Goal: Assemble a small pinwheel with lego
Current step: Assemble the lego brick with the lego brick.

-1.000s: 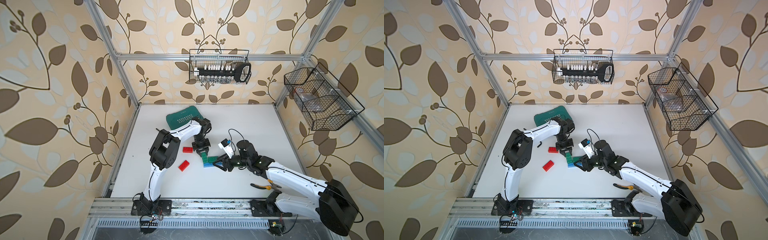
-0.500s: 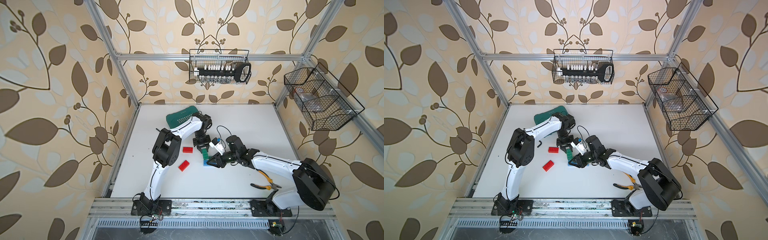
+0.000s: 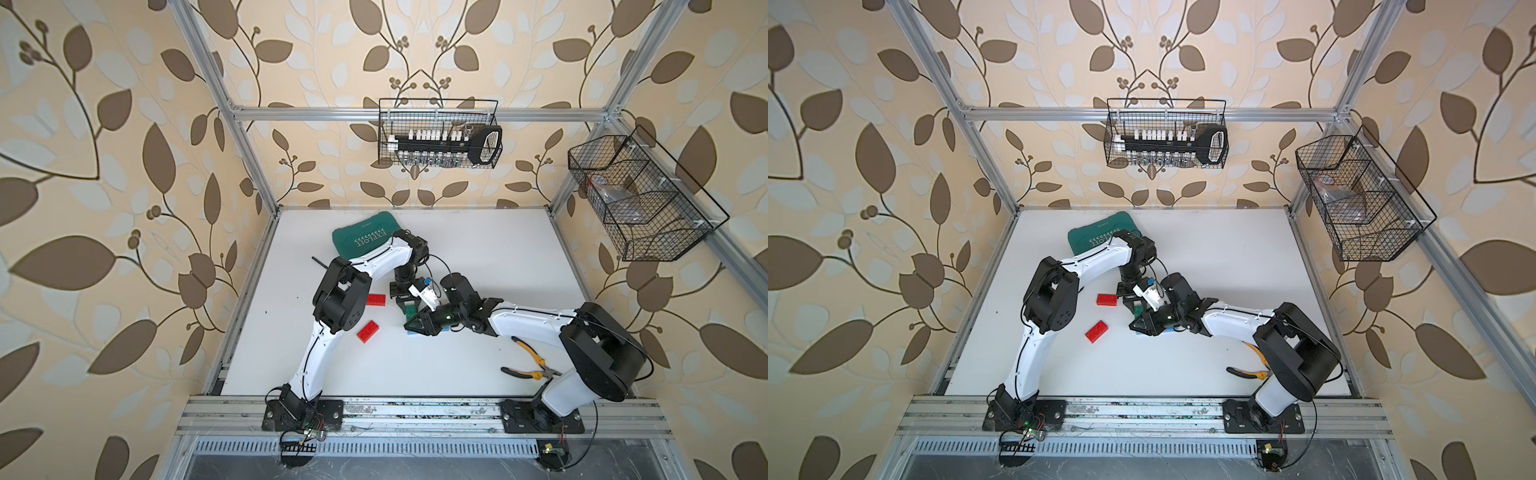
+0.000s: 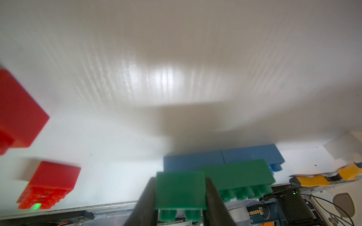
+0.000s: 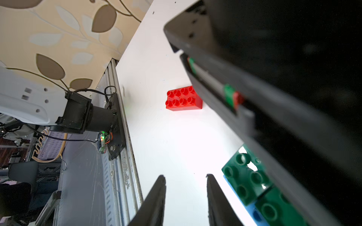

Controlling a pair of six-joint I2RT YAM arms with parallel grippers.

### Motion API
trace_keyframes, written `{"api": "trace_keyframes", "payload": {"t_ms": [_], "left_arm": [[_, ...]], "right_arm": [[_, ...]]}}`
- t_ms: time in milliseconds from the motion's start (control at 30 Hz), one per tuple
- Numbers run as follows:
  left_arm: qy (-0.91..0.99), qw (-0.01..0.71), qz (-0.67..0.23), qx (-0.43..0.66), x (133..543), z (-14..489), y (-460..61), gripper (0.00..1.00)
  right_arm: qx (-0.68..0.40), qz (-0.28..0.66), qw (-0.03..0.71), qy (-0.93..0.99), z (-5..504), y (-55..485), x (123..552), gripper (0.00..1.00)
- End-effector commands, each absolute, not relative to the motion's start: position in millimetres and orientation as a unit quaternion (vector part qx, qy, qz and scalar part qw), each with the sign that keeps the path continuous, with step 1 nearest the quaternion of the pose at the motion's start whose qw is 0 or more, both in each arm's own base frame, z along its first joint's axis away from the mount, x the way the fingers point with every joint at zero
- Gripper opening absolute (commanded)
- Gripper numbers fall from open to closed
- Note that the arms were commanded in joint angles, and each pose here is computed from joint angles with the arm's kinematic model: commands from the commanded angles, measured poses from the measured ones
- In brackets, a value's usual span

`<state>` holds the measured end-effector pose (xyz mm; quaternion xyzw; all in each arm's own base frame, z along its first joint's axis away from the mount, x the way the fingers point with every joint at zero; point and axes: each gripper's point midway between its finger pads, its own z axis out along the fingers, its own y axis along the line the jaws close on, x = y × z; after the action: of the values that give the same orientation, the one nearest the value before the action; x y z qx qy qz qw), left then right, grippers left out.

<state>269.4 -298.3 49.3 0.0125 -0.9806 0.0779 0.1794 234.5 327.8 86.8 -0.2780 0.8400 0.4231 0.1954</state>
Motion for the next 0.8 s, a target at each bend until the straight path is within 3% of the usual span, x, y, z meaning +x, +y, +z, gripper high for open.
{"api": "trace_keyframes", "payload": {"t_ms": [0,767], "left_arm": [[-0.980,0.185,0.075,-0.001,266,56,-301,0.00],[-0.975,0.210,0.069,-0.003,245,34,-312,0.00]], "right_arm": [[-0.278,0.419,0.203,0.840,88,337,240,0.34],[-0.215,0.327,0.241,0.888,54,297,254,0.30]]}}
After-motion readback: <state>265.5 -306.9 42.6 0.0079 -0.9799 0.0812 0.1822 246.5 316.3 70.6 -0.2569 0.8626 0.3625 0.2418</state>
